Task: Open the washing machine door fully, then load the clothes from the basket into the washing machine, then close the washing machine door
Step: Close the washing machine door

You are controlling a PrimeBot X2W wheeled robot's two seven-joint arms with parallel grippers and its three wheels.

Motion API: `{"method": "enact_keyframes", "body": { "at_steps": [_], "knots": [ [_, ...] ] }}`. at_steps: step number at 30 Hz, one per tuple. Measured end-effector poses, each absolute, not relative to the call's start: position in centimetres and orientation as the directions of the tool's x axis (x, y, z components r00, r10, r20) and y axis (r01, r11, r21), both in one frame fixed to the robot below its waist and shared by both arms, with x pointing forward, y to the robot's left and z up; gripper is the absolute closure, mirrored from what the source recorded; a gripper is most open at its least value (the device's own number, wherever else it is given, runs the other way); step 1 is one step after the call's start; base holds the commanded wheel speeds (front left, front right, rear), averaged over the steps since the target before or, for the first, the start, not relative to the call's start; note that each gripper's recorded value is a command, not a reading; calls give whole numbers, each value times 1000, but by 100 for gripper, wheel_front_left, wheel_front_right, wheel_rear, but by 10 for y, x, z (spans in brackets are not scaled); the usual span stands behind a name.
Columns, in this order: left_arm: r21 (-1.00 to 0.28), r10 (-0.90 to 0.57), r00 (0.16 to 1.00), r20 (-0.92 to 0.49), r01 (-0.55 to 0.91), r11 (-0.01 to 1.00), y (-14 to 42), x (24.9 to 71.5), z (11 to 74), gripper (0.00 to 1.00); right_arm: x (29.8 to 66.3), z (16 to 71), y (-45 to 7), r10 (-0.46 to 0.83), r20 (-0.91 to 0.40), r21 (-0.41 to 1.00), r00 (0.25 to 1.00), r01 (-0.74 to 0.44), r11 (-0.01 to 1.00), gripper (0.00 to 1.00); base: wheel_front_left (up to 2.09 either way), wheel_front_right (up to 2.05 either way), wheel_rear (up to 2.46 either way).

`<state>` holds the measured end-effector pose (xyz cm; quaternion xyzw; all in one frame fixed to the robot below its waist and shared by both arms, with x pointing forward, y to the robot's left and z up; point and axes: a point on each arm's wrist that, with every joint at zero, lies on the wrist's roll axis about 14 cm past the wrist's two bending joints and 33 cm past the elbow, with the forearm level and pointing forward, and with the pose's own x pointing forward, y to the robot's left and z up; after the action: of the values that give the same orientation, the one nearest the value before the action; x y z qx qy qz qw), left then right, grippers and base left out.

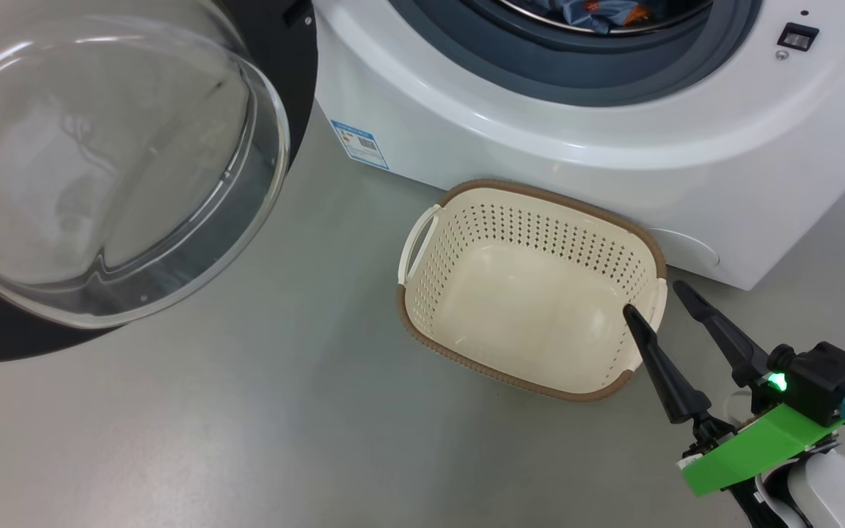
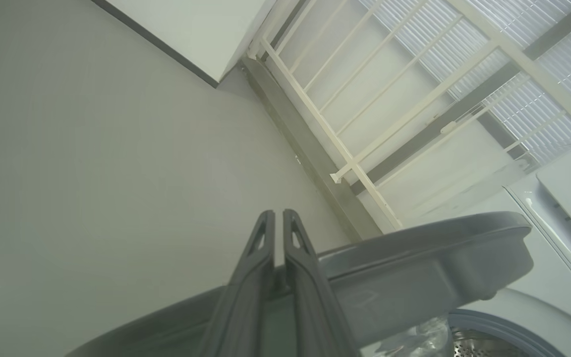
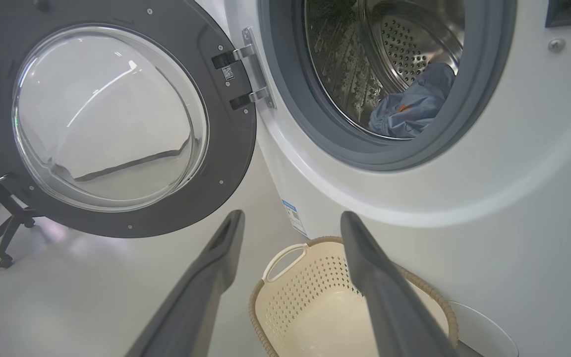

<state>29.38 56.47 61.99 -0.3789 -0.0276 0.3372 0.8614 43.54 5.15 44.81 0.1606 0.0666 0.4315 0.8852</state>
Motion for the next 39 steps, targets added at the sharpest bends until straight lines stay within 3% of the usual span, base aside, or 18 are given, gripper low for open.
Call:
{"method": "enact_keyframes", "body": {
  "at_steps": [20, 39],
  "knots": [
    [-665, 462, 798, -388, -589, 459, 554, 299, 602, 100, 439, 443, 49, 785, 13, 342, 620, -740, 579, 0, 0, 0, 0],
    [-685, 215, 842, -494, -530, 500, 519, 290, 604, 100, 436, 465, 51, 781, 51, 313, 623, -752, 580, 0, 0, 0, 0]
  ]
}}
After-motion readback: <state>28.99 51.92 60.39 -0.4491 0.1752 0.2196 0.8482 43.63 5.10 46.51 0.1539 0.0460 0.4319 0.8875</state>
